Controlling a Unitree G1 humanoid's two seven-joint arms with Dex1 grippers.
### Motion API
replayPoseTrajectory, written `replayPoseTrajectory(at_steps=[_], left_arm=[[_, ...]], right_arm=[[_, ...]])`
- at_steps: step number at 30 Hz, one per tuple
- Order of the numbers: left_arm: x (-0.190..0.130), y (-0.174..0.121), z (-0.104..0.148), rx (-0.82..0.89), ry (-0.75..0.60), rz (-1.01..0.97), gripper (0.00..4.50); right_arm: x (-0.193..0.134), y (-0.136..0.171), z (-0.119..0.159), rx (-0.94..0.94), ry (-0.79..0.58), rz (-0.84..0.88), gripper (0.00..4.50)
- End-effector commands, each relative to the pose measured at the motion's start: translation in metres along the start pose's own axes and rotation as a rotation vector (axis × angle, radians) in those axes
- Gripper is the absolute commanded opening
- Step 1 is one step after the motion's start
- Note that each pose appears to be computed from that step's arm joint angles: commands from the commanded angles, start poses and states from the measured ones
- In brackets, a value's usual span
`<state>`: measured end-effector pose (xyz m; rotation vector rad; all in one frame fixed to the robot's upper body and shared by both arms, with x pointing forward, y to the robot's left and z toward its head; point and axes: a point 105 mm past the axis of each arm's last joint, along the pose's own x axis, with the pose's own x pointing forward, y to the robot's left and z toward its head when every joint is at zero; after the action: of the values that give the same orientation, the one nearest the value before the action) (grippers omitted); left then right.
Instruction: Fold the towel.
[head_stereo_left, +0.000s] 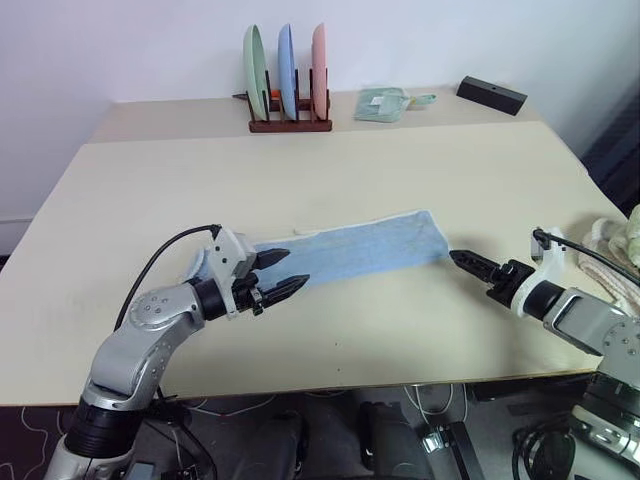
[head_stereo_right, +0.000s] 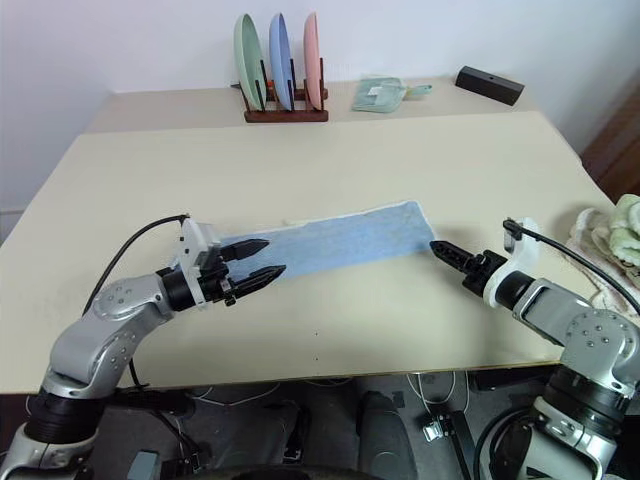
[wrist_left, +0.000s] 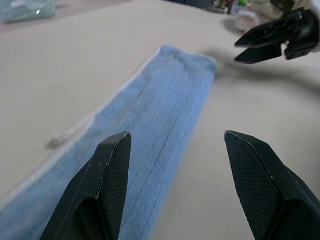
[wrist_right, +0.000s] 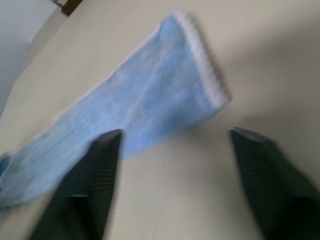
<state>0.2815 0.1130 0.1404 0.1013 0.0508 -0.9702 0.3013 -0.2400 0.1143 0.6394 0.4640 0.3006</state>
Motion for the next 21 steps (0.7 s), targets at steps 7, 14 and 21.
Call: replayPoseTrajectory(at_steps=[7,14,21], left_arm=[[0.003,-0.002,0.013,0.037,-0.044,-0.022,3.03],[0.009,-0.002,0.015,0.043,-0.058,-0.024,3.03],[0.008,-0.001,0.015,0.046,-0.065,-0.003,3.03]], right_arm=[[0.035,0.000,-0.007,0.147,-0.047,-0.121,4.46],[0.062,-0.004,0.003,0.203,-0.082,-0.174,3.93],[0.062,-0.009,0.017,0.208,-0.159,-0.209,0.61]])
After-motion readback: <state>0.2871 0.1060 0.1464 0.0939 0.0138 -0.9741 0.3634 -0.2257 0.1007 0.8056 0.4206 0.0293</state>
